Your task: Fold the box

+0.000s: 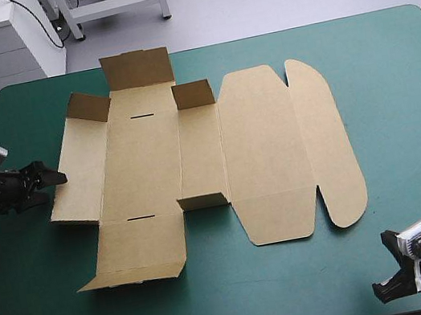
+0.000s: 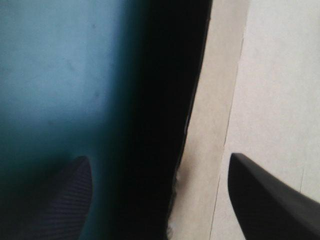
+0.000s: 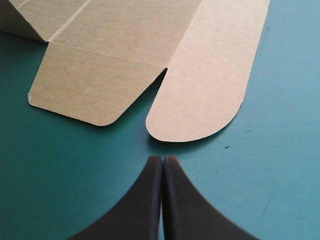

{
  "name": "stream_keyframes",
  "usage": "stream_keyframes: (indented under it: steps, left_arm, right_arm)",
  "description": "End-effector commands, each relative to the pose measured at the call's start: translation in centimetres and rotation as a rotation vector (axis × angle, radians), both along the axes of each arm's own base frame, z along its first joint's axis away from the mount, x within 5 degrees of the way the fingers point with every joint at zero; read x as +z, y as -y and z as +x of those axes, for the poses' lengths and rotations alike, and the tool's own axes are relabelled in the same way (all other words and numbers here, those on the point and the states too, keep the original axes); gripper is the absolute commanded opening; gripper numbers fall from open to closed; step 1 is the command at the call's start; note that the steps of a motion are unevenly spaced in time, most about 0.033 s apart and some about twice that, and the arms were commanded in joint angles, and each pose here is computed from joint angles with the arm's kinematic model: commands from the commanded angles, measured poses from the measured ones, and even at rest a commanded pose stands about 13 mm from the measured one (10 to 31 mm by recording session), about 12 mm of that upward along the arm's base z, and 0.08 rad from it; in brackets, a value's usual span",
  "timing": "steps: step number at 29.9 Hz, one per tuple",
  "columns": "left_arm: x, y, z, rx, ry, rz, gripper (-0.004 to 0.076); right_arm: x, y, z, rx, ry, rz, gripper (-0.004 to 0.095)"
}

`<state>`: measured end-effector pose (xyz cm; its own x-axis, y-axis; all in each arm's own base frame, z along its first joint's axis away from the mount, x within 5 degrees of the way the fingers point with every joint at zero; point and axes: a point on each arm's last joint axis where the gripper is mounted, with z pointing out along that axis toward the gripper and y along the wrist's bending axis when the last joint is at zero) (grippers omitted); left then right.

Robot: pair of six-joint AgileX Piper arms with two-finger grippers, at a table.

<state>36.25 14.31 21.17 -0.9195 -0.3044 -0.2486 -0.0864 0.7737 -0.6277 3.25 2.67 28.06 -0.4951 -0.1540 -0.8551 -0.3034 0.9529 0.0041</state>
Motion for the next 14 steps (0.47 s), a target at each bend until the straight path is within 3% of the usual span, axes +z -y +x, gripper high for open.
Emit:
stream_keyframes:
  steps: [1,10,14]
  left_arm:
    - [3.0,1.9,0.0,-0.064,0.039,-0.066,0.0543]
    - [2.6,6.8,1.2,-0.192,-0.010,-0.038,0.0514]
    - [2.7,7.6,1.4,-0.198,-0.016,-0.052,0.0428]
  right_arm:
    - [1.0,0.0,0.3,-0.013,0.062,0.022,-0.0020]
    - [1.0,0.0,0.3,-0.012,0.061,0.020,-0.0020]
    - [1.0,0.0,0.3,-0.012,0.061,0.020,-0.0020]
